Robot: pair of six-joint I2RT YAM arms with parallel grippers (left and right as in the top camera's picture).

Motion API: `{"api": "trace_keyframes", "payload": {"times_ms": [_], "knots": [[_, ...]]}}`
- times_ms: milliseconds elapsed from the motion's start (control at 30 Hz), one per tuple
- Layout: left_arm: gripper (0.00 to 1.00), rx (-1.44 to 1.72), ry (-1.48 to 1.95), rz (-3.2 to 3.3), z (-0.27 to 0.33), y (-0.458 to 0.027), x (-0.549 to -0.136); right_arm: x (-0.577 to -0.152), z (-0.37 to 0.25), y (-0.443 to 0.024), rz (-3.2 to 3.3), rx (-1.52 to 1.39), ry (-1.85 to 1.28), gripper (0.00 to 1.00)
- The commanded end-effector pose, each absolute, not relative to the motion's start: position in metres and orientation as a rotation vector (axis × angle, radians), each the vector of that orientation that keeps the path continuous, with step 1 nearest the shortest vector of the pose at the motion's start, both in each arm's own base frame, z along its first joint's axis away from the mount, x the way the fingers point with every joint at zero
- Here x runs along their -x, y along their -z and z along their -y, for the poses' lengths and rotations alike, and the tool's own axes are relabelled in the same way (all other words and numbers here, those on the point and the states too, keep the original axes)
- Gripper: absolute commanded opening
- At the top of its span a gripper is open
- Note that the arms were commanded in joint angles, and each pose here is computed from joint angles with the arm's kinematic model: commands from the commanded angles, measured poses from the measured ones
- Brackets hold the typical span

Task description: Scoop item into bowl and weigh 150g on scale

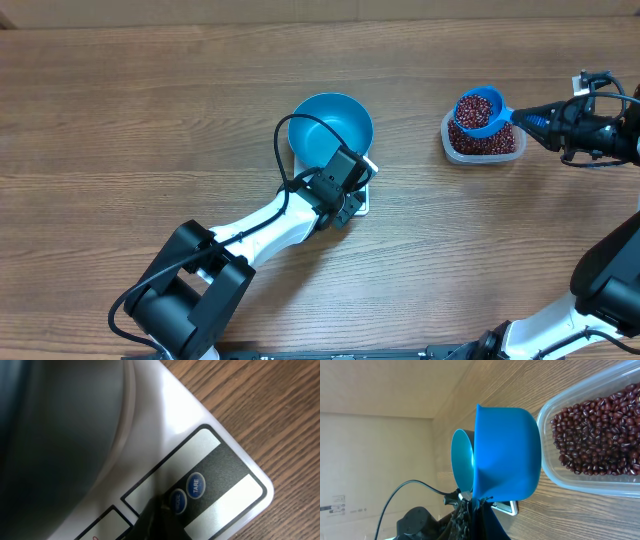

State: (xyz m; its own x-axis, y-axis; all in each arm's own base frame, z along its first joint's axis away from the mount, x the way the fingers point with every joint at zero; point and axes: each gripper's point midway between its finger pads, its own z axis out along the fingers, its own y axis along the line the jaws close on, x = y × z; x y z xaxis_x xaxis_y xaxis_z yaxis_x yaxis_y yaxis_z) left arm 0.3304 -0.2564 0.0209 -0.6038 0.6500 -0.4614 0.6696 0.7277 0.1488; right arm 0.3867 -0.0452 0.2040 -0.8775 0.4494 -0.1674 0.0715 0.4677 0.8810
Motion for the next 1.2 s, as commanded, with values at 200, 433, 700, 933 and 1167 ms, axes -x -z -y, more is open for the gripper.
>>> {"api": "trace_keyframes", "payload": {"times_ms": [200, 433, 700, 933, 1167], "knots": [[0.04, -0.976, 0.007, -2.473, 0.2485, -0.0095, -0.3306, -0.3879, 0.0449, -0.2081, -2.318, -0.417, -1.395, 0.04], [0.04, -0.977, 0.007, -2.475, 0.2486, -0.008, -0.3304, -0.3878, 0.0449, -0.2081, -2.319, -0.418, -1.395, 0.04], [0.04, -0.981, 0.004, -2.482, 0.2487, -0.0024, -0.3303, -0.3875, 0.0455, -0.2068, -2.326, -0.42, -1.387, 0.04], [0.04, -0.983, 0.014, -2.481, 0.2502, -0.0013, -0.3304, -0.3876, 0.0455, -0.2068, -2.326, -0.42, -1.386, 0.04], [0.04, -0.984, 0.012, -2.484, 0.2499, 0.0, -0.3301, -0.3876, 0.0455, -0.2068, -2.326, -0.42, -1.386, 0.04]]}}
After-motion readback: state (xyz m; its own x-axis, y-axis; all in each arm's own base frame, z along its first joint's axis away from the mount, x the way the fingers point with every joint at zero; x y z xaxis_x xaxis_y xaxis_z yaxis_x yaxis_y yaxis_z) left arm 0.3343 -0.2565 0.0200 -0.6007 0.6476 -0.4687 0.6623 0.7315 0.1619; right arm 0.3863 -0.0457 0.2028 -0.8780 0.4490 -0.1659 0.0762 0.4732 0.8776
